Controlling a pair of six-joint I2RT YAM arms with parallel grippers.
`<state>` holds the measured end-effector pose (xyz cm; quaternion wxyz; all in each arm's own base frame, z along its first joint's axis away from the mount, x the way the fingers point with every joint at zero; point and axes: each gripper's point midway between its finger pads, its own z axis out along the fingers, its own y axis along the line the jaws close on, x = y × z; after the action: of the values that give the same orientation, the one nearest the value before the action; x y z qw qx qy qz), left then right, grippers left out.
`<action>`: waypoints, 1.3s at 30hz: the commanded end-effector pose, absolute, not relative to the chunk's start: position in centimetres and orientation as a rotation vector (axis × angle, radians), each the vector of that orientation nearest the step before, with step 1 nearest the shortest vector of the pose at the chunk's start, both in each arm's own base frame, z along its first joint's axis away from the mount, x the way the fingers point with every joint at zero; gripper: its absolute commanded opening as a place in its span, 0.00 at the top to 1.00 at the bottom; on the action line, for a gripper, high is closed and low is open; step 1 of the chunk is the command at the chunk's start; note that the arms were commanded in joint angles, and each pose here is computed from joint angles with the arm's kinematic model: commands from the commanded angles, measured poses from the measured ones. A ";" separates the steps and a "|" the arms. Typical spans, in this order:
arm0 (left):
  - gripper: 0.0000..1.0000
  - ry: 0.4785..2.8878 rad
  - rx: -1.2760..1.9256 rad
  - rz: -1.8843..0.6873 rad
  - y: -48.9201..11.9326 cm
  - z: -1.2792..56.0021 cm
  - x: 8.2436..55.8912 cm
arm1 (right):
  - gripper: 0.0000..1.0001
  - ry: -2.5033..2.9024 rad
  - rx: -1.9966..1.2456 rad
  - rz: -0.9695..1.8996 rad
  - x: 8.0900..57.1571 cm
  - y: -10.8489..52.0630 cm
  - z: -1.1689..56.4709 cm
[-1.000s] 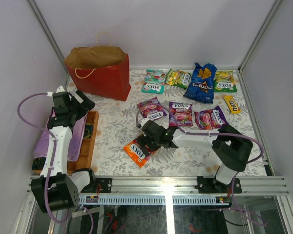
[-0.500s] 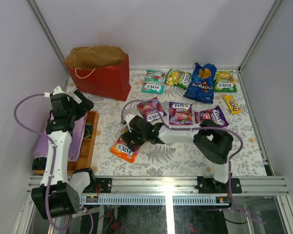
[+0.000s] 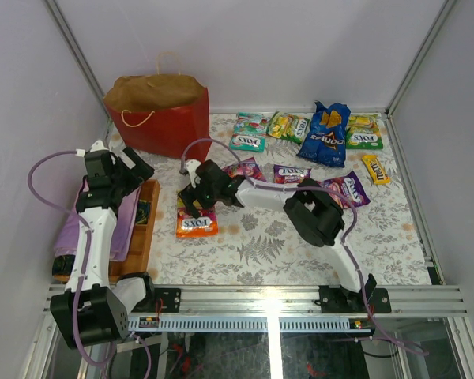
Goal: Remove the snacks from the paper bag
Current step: Place the snack at the center of the board.
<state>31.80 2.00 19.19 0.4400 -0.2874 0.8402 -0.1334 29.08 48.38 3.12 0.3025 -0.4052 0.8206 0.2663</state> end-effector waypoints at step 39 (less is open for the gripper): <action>0.00 2.012 -0.331 -0.499 -5.7 26.6 33.8 | 0.01 1.994 -0.151 0.810 33.3 25.9 19.6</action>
<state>32.83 -4.64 24.26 0.4618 -0.1759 0.8366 -0.2364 33.85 30.52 19.45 0.4263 -0.1275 0.8059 0.3906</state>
